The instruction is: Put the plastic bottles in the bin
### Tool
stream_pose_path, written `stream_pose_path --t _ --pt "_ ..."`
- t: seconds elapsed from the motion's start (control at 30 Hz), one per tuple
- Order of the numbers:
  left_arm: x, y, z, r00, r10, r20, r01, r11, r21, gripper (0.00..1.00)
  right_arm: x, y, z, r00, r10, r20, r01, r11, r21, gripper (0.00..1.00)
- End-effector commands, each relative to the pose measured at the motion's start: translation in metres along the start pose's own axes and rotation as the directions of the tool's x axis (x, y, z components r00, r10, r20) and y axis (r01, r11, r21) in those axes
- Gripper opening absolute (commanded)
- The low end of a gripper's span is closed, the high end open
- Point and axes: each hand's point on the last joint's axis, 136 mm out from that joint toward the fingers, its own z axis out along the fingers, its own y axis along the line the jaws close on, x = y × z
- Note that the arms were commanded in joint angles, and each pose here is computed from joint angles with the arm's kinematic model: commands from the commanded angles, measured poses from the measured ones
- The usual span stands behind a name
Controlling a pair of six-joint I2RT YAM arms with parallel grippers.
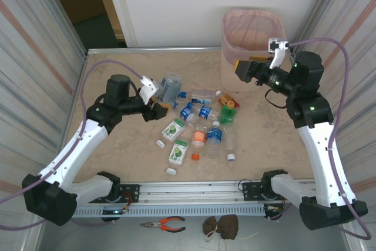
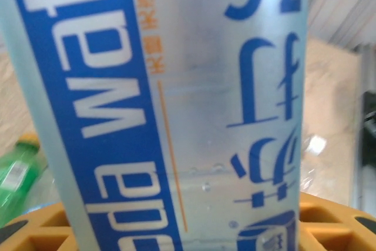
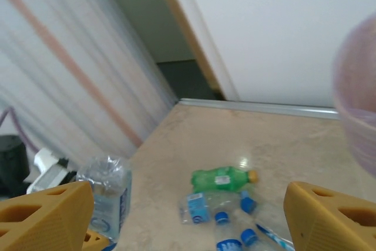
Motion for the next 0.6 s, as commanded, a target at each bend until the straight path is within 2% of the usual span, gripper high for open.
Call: stream_pose_path --t 0.0,0.23,0.4,0.57 --pt "-0.035 -0.032 -0.006 0.989 -0.037 0.146 0.012 0.985 0.172 0.54 -0.001 0.037 0.003 0.996 -0.079 0.046 0.085 0.984 -0.156 0.83" --pt "-0.070 -0.062 -0.006 0.959 -0.024 0.284 -0.057 0.961 0.272 0.54 0.025 0.076 0.012 0.985 -0.172 0.018 0.170 0.939 -0.299 0.87" --pt "-0.094 -0.092 -0.012 0.922 0.017 0.386 -0.166 0.920 0.356 0.54 0.030 0.117 0.011 0.978 -0.206 0.042 0.203 0.873 -0.443 0.89" --pt "-0.115 -0.112 -0.016 0.898 0.050 0.437 -0.239 0.890 0.389 0.54 0.030 0.154 0.010 0.976 -0.211 0.054 0.205 0.801 -0.563 0.91"
